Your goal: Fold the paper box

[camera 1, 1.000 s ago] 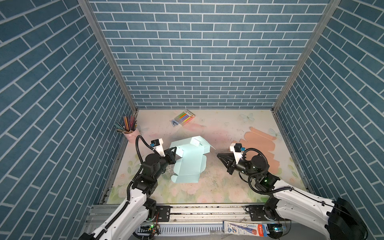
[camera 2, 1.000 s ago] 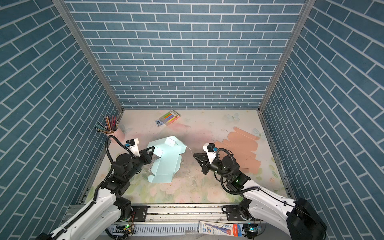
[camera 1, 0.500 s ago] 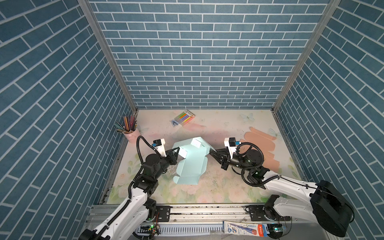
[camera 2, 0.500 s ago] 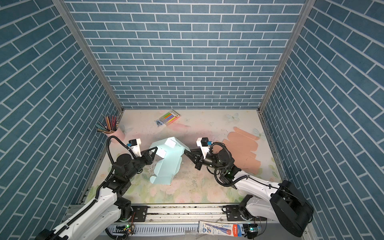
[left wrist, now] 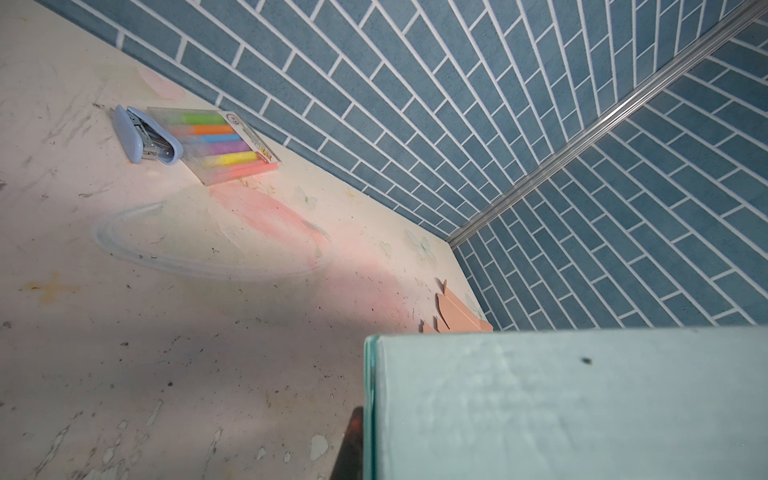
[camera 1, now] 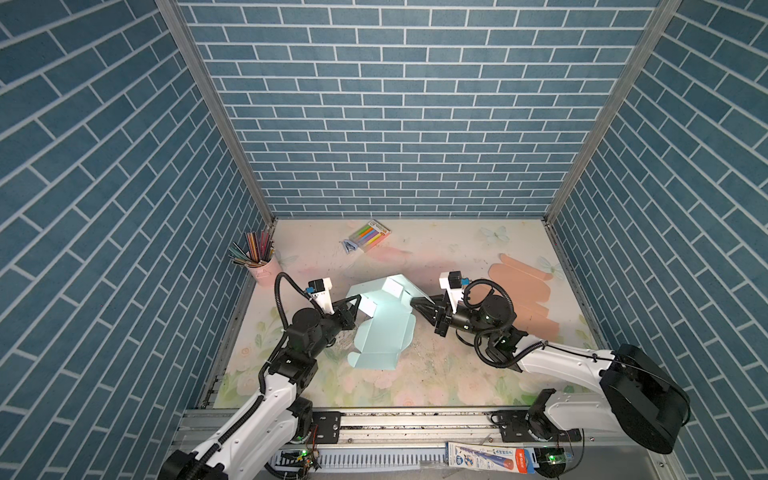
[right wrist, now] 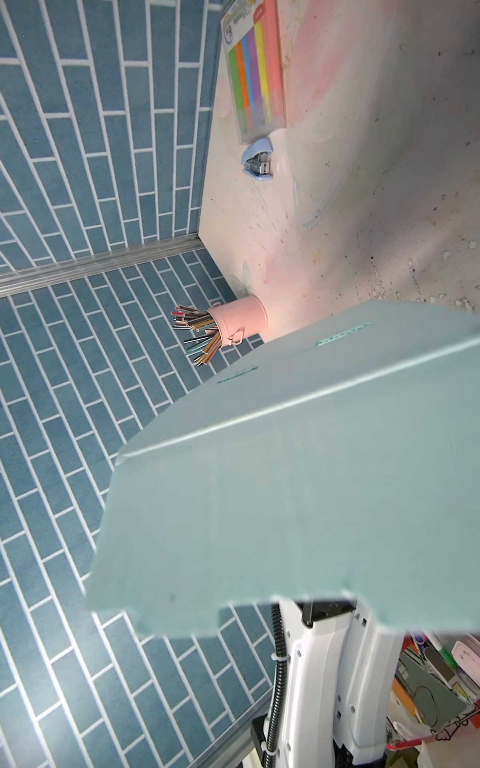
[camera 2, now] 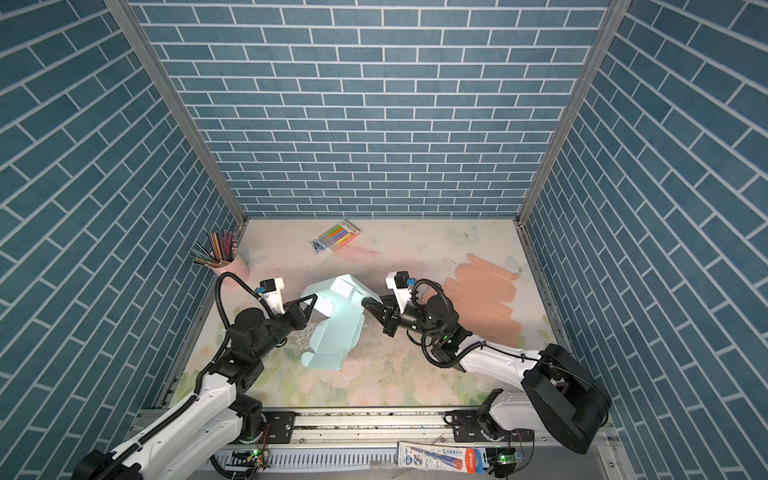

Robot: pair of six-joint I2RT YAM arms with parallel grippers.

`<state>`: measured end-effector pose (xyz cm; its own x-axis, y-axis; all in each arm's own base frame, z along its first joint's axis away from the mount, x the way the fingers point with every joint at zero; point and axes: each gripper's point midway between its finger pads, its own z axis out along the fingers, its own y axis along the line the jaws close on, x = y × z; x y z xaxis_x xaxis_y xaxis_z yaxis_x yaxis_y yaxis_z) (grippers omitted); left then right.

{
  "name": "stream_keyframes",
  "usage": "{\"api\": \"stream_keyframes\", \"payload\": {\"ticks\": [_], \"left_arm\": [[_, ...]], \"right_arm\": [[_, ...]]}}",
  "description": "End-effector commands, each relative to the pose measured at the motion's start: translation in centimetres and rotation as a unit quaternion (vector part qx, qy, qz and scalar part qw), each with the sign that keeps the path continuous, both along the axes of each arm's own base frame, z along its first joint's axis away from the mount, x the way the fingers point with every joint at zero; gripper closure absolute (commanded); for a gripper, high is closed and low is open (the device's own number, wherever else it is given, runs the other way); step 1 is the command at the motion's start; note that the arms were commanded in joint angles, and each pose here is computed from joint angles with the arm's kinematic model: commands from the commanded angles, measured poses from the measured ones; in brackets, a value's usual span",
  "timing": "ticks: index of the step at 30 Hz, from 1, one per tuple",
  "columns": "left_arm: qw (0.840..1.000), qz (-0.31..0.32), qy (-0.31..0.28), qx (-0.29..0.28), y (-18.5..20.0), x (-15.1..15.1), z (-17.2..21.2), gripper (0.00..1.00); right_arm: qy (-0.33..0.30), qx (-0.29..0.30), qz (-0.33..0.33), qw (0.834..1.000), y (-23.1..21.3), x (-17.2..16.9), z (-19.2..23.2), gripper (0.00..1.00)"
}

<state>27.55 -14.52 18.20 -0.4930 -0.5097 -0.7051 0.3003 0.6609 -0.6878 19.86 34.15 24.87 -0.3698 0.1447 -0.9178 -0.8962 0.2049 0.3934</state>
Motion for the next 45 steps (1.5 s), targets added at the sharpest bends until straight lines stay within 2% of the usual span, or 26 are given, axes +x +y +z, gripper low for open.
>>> {"api": "stream_keyframes", "payload": {"ticks": [1,5,8,13,15,18,21,25,28,37,45], "left_arm": [[1.0,-0.003,-0.011,-0.012,-0.1,0.0,0.6,1.0],[1.0,0.012,0.002,-0.012,0.9,0.3,-0.2,1.0],[1.0,0.01,0.004,-0.019,1.6,0.4,-0.4,1.0],[1.0,-0.008,0.01,0.006,1.6,0.5,-0.7,1.0],[1.0,-0.017,0.019,0.017,1.5,0.5,-1.1,1.0],[0.999,-0.02,0.025,0.03,1.5,0.4,-1.7,1.0],[0.998,-0.039,0.025,0.038,1.0,0.2,-1.7,1.0],[0.996,-0.066,0.034,0.045,0.2,0.1,-2.0,1.0],[0.996,-0.072,0.038,0.044,-0.1,0.0,-2.3,1.0],[0.994,-0.084,0.043,0.049,-0.8,0.2,-2.7,0.99],[0.993,-0.09,0.047,0.057,-1.5,0.2,-3.0,0.98]], "right_arm": [[-0.007,-0.036,-0.023,0.999,0.4,0.4,-0.6,0.91],[-0.021,-0.062,-0.036,0.997,-1.0,-0.2,-1.0,0.87],[-0.052,-0.078,-0.044,0.995,-2.7,-1.2,-0.4,0.79],[-0.072,-0.114,-0.081,0.988,-5.7,-1.3,1.4,0.73],[-0.06,-0.099,-0.096,0.989,-7.0,-0.6,3.1,0.73],[-0.051,-0.052,-0.083,0.994,-7.9,-0.4,6.0,0.69],[-0.041,-0.052,-0.06,0.996,-7.1,0.2,6.2,0.66],[-0.018,-0.094,0.007,0.995,-4.5,0.6,3.3,0.66],[-0.022,-0.104,0.041,0.994,-3.5,0.0,1.9,0.66],[-0.072,-0.131,0.061,0.987,-1.8,-1.5,0.6,0.64],[-0.074,-0.154,0.057,0.984,-1.0,-1.2,-0.7,0.65]]}}
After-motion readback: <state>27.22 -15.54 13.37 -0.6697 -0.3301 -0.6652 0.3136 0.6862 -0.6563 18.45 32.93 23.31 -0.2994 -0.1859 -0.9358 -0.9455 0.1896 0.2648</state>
